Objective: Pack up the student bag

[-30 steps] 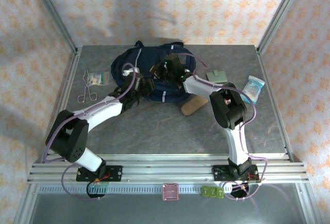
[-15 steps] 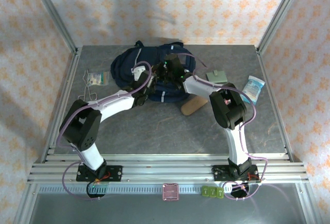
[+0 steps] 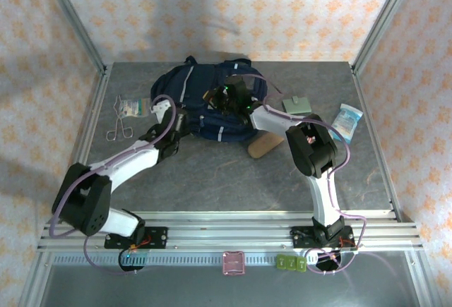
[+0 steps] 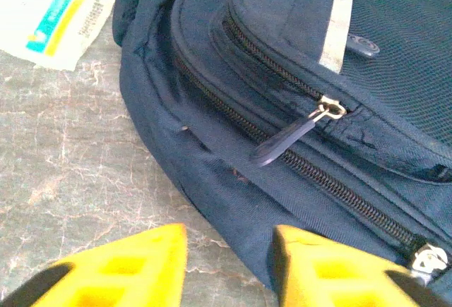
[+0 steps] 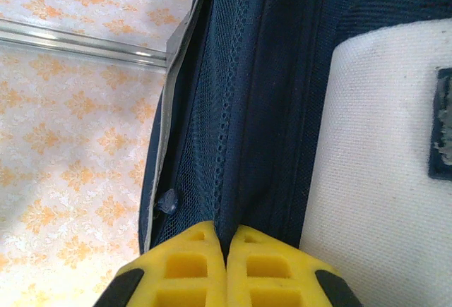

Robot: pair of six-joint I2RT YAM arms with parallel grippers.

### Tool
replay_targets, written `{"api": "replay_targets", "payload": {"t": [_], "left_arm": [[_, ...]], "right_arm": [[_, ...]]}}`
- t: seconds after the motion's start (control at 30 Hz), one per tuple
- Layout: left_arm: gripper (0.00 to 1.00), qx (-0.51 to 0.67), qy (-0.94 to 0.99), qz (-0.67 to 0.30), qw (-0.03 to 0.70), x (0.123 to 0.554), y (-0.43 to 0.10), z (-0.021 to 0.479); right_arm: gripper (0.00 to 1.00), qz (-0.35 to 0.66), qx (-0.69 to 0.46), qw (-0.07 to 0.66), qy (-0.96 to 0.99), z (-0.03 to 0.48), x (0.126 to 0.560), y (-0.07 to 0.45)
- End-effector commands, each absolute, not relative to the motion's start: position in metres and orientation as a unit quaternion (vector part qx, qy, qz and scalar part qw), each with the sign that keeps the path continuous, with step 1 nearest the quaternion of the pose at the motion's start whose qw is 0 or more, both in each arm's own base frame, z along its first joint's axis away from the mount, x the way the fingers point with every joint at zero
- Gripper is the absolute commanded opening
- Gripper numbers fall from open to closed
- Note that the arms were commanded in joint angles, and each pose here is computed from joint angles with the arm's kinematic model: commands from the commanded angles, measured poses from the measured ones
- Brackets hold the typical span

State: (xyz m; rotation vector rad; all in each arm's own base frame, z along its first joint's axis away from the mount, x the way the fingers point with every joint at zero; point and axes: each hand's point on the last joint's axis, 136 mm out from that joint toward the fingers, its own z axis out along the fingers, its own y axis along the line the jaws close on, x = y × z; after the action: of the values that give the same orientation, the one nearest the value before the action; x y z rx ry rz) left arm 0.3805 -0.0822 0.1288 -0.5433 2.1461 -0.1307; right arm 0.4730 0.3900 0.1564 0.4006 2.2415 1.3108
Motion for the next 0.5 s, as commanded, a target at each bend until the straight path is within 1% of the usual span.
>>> {"api": "replay_targets", "payload": {"t": [0.0,0.03,0.13,0.23,0.37,0.47], "left_arm": [[0.56,-0.164,0.857,-0.175,0.456,0.382,-0.12,0.143],[0.59,-0.136,0.854,-0.202,0.459,0.382,-0.131,0.147],[0.64,-0.118,0.844,-0.262,0.454,0.386,-0.148,0.153],[0.65,-0.117,0.839,-0.304,0.435,0.393,-0.16,0.152],[0.65,-0.107,0.842,-0.329,0.414,0.401,-0.171,0.146],[0.65,-0.109,0.85,-0.325,0.4,0.405,-0.173,0.135]], "right_arm": [[0.0,0.558,0.105,0.313,0.762,0.243,0.472,0.399],[0.0,0.558,0.105,0.313,0.762,0.243,0.472,0.399],[0.0,0.559,0.103,0.313,0.761,0.245,0.471,0.399],[0.0,0.558,0.103,0.314,0.761,0.244,0.471,0.4],[0.0,0.56,0.101,0.311,0.761,0.244,0.471,0.401],[0.0,0.561,0.101,0.312,0.76,0.245,0.471,0.401]]}}
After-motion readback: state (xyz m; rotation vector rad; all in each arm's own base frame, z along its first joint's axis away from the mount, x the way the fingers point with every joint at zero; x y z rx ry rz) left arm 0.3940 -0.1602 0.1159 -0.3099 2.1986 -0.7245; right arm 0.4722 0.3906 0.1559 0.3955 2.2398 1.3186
